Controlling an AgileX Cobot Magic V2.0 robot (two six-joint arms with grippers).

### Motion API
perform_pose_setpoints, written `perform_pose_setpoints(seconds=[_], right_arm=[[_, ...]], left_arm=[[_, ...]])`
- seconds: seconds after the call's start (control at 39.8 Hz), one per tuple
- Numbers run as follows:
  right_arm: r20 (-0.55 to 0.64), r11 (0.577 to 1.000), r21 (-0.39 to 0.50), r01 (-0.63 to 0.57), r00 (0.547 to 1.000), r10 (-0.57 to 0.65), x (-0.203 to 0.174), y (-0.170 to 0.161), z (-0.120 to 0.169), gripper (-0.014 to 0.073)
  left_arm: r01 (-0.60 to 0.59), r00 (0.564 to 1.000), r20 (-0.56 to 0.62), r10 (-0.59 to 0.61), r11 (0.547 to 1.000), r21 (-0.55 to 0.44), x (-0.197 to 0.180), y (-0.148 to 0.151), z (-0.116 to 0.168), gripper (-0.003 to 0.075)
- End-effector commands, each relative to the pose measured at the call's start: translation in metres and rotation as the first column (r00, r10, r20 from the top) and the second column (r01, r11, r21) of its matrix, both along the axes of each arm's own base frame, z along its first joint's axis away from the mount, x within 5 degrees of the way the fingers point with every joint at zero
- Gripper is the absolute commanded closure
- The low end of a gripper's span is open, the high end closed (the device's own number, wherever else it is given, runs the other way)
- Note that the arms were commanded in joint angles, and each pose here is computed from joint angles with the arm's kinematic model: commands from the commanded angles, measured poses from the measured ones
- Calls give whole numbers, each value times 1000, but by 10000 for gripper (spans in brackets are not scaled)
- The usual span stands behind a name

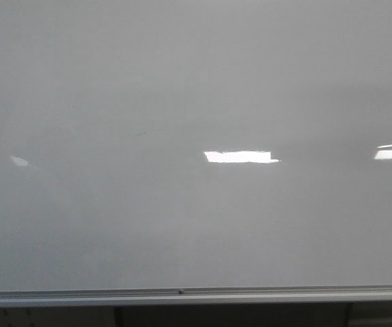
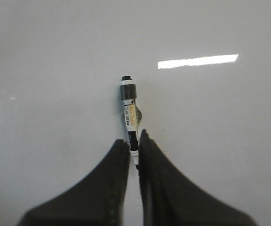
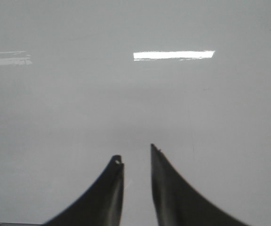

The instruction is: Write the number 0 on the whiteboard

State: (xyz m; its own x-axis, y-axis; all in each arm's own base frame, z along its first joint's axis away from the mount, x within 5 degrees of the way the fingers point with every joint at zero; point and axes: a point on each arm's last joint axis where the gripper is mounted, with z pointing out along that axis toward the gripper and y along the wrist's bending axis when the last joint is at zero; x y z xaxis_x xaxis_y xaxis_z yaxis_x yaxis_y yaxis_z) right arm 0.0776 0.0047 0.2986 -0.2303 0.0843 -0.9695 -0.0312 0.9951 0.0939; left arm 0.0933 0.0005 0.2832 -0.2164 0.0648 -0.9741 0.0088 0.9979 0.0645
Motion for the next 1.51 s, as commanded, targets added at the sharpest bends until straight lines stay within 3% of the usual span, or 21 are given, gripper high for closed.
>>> perform_pose_setpoints(seconds=[0.0, 0.08, 0.18, 0.38, 0.68, 1.05, 1.48], right_arm=[[102, 1000, -10, 10, 995, -9, 2, -1, 19, 153], [102, 1000, -10, 10, 995, -9, 2, -1, 19, 102], [102, 1000, -10, 10, 995, -9, 2, -1, 19, 97], [102, 1000, -10, 10, 995, -9, 2, -1, 19, 97], [101, 1000, -10, 10, 995, -9, 2, -1, 19, 97], [81, 1000, -10, 8, 997, -7, 2, -1, 17, 97], [80, 1000, -11, 8, 997, -7, 2, -1, 16, 97]], left_arm=[[7, 994, 107, -6, 1000, -8, 2, -1, 19, 363], [8, 994, 107, -7, 1000, -8, 2, -1, 18, 194], [9, 994, 106, -6, 1000, -24, 3, -1, 16, 76], [7, 1000, 31, -5, 998, -59, 15, -2, 11, 83], [-10, 970, -242, -4, 998, -58, 89, -2, -3, 83], [-19, 939, -345, -2, 998, -56, 176, -3, -32, 83], [-35, 905, -425, 3, 997, -67, 229, -4, -64, 83]])
